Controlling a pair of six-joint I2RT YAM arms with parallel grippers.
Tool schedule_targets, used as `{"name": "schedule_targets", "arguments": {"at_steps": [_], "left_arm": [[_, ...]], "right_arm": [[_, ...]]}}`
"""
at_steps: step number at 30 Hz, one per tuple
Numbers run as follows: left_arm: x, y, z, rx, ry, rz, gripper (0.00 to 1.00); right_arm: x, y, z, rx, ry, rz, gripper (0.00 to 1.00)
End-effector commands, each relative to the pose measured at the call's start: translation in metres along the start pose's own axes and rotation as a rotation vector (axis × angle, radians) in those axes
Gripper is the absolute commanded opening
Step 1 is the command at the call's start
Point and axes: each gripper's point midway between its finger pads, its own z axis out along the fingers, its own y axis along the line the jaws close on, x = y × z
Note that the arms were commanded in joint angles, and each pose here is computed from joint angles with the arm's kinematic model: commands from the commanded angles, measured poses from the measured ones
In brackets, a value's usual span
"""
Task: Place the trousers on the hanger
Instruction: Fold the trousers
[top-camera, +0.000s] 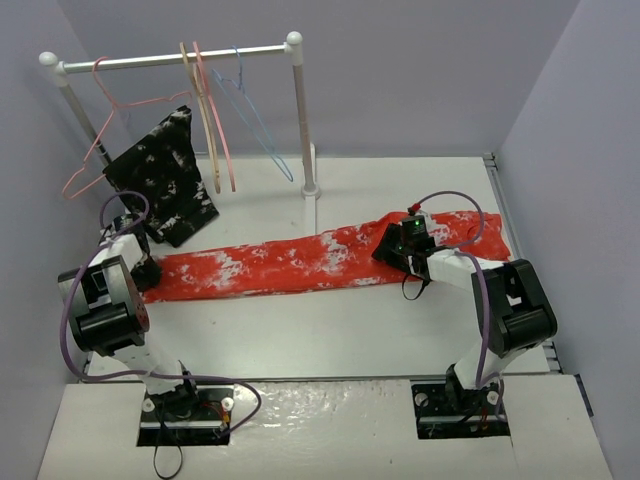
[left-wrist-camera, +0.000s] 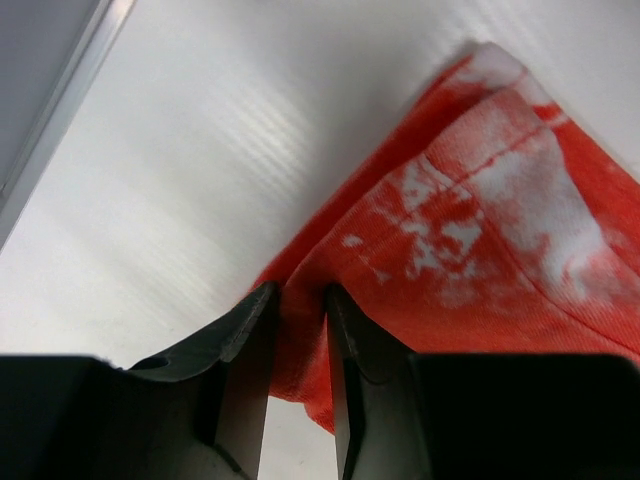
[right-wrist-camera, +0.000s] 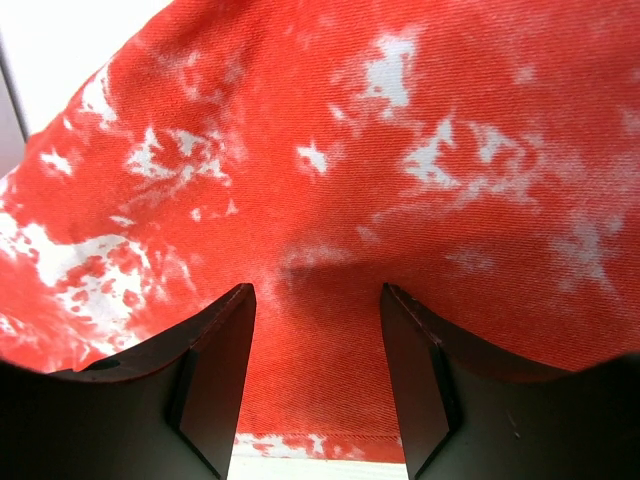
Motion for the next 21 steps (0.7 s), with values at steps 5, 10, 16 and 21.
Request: {"name": "schedule_targets", "arguments": {"at_steps": [5,10,16,21], "left_arm": [[-0.018,0.045,-0.019,-0.115,-0.012,-0.143,0.24],[-0.046,-0.007,-0.05,0.23,-0.202,-0.154,0.23],[-0.052,-0.052,-0.061,0.49,-0.237,-0.133,0.22],[-0.044,-0.084,-0.052,0.599,-0.171,-0.094,0.15]], "right_arm": [[-0.004,-0.019,-0.01,0.029,-0.014,0.019,0.5],[-0.012,0.005,-0.019,-0.069,-0.015,-0.034,0.5],[-0.011,0.017,-0.018,-0.133,0.002,-0.042,0.5],[-0.004,0.014,-0.014,-0.131,0.022,-0.032,0.5]]}}
